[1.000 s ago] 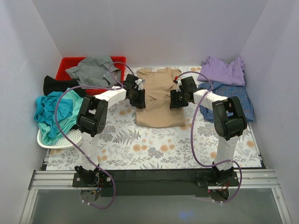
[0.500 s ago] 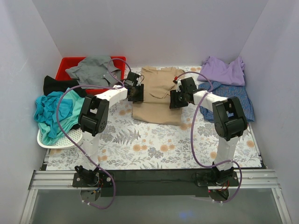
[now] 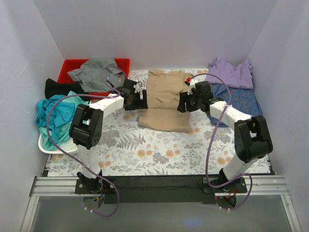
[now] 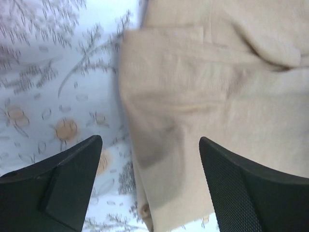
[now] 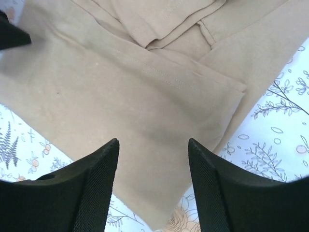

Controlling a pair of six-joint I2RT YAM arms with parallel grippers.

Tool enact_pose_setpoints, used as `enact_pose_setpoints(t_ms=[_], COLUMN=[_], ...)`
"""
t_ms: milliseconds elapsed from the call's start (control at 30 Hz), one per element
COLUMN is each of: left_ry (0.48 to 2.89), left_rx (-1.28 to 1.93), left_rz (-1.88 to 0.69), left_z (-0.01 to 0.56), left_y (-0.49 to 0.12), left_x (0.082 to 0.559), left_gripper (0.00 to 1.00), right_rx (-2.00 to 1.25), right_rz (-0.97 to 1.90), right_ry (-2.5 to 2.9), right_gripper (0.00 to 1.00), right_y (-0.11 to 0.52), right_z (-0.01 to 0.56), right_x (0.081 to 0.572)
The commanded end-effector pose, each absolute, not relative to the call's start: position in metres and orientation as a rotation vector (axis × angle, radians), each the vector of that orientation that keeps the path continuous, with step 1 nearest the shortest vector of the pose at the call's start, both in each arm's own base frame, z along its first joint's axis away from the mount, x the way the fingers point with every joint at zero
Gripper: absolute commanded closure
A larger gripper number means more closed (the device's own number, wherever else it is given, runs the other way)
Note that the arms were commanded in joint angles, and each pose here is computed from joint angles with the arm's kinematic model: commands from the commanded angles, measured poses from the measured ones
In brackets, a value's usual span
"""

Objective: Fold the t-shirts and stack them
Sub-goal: Fold the tshirt

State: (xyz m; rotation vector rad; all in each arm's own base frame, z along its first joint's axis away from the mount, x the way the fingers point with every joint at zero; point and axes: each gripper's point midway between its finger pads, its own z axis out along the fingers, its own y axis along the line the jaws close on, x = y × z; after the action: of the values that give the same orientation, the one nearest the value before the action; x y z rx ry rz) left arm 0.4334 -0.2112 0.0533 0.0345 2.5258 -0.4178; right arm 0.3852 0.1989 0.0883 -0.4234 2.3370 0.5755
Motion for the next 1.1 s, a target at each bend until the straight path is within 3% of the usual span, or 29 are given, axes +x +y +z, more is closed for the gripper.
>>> enact_pose_setpoints(t_ms=[0, 300, 900, 967, 1067], left_ry=[2.493, 2.618, 2.669, 2.677, 2.677], left_rx=[0.014, -0.043, -0.109, -0.124, -0.128], left_rz=[-0.513, -0.740, -0.834, -0.861, -0.904], left_z=[0.075, 0.041, 0.001, -0.004, -0.007], left_y=[-0.213, -0.218, -0.218, -0.220, -0.223], left_x=[0.410, 0.334, 0.306, 0.307, 0.306], left_gripper=[0.19, 0.18, 0.17, 0.18, 0.29], right_rx=[-0.352, -0.114, 0.144, 0.154, 0.171], right_rz=[0.545, 0.680, 0.803, 0.808, 0.813], right_ry=[2.309, 2.503, 2.629, 2.657, 2.684], right_gripper=[0.34, 0.31, 0.31, 0.31, 0.32], right_y=[0.187, 0.165, 0.169, 0.171, 0.172], right_z=[0.101, 0.052, -0.007, -0.016, -0.025], right_x=[0.379, 0.303, 0.266, 0.263, 0.260])
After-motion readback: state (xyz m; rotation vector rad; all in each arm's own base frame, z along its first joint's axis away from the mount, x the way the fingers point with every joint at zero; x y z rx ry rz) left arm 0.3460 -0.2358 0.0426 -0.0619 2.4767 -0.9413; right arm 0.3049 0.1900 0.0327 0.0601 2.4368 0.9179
